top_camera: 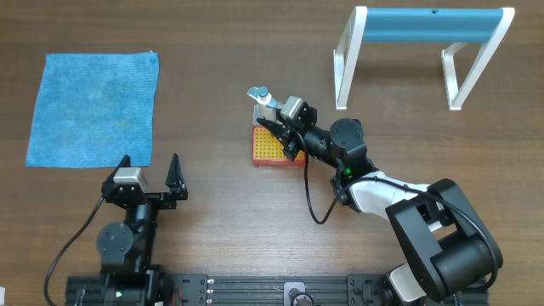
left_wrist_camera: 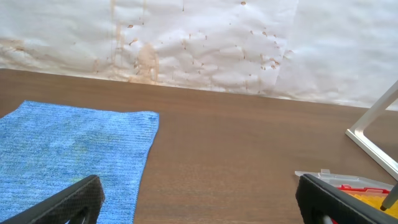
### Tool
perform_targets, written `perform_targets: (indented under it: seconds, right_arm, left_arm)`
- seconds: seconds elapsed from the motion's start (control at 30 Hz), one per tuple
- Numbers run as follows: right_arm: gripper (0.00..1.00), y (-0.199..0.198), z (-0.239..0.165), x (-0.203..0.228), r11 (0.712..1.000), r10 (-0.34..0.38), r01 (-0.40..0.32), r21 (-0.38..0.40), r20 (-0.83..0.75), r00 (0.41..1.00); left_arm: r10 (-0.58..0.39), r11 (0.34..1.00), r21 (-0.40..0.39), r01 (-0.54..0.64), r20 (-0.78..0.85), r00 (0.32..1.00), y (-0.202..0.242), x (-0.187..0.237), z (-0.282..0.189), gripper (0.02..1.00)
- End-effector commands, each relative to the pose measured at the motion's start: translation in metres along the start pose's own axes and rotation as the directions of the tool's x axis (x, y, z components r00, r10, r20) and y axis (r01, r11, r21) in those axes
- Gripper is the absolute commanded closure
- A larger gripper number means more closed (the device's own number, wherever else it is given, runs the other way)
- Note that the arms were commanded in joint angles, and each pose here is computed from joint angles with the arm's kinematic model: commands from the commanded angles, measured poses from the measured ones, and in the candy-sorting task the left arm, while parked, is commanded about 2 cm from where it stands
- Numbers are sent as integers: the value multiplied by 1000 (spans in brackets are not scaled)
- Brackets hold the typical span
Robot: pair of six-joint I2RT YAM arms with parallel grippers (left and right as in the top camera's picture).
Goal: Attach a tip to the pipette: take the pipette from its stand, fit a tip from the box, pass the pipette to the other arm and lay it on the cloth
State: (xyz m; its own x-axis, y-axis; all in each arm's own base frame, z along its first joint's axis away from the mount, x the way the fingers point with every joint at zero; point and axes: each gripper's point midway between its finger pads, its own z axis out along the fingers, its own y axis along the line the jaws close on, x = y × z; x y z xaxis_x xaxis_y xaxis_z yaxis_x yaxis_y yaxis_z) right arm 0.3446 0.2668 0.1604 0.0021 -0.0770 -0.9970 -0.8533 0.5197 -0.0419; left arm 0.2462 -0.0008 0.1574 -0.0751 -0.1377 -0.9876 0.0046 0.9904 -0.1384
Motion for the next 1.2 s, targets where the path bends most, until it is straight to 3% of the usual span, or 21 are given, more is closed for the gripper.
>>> perform_targets:
  seconds: [0.03,0.37,0.5,0.87,1.2]
  right_arm:
    - [923,8,-1,5,999,37,-38,-26,-22,999]
    - [923,8,-2,-6,1000,17,-17,-25,13,1000]
    - [923,14,-3,-10,998,14,-12,-58,21,1000]
    - [923,8,-3,-8,999,-17,18,-34,16,1000]
    - [923,9,1,23,999,32,-34,-40,-60,998]
  left_arm:
    - [-6,1000,13,6,-5,1000,-2,2,0,20]
    - [-6,1000,13,6,-5,1000,-2,2,0,20]
    - [-6,1000,13,6,-5,1000,-2,2,0,23]
    - [-6,1000,13,6,-5,1000,-2,2,0,20]
    - [-6,1000,13,6,-5,1000,-2,2,0,20]
